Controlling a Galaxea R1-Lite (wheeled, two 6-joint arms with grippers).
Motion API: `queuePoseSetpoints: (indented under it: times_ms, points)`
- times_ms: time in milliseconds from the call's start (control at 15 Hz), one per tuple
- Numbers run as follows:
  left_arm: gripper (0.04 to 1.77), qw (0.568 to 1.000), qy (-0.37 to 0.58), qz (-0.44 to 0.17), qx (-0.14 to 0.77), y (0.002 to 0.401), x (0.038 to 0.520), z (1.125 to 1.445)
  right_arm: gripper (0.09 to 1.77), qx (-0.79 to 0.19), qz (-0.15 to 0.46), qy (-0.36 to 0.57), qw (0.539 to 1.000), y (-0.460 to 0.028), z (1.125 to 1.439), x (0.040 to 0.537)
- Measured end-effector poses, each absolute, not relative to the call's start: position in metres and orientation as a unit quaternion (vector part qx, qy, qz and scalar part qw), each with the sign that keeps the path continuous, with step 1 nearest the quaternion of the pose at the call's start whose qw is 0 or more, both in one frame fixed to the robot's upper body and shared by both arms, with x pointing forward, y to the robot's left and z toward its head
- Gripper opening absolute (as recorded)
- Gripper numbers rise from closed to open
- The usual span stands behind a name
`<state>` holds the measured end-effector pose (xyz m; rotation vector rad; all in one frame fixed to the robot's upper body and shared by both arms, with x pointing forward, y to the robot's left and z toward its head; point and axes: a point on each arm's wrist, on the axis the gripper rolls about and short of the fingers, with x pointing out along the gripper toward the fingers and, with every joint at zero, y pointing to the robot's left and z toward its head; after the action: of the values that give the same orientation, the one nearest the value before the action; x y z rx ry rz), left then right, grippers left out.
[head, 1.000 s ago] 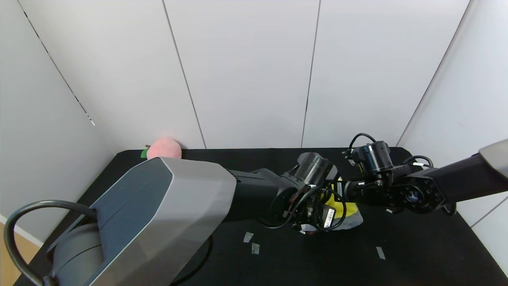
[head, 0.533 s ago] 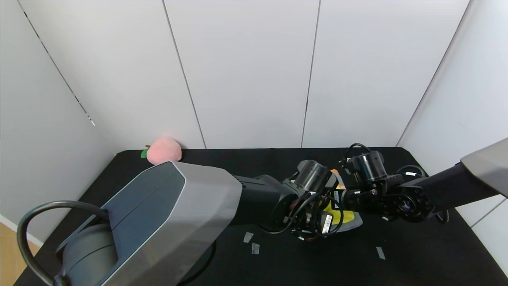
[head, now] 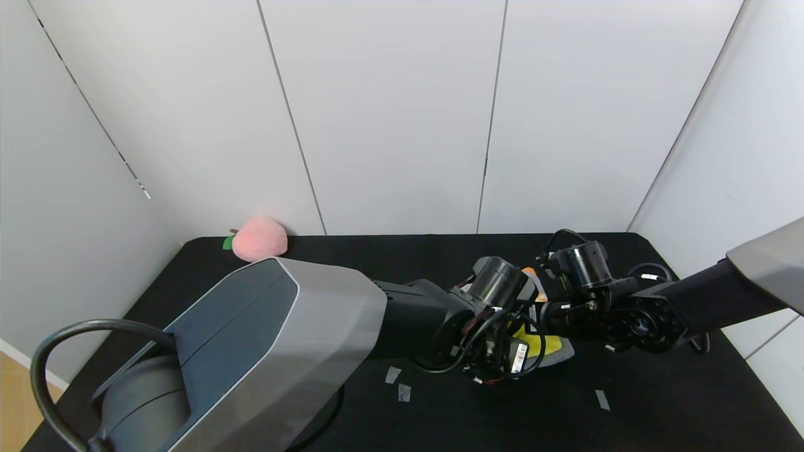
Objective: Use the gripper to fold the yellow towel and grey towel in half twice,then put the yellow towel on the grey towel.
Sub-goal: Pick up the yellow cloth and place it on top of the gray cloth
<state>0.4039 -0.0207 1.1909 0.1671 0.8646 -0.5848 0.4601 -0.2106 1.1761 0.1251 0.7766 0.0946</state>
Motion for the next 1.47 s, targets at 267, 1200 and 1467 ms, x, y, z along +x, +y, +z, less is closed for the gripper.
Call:
queuePoseSetpoints:
  times_ms: [267,1200,1467]
  points:
    - [0.83,0.861,0.419,-0.278,0.083,-0.02,0.403,1.189,0.81,0.064,0.051,0.38,0.921,-0.211,1.176,0.46]
    - [1.56,0.868,0.404,-0.281,0.073,-0.018,0.401,1.204,1.55,0.071,0.065,0.354,0.93,-0.21,1.202,0.453]
    - [1.63,0.869,0.401,-0.281,0.071,-0.013,0.397,1.219,1.62,0.075,0.07,0.338,0.936,-0.21,1.218,0.448]
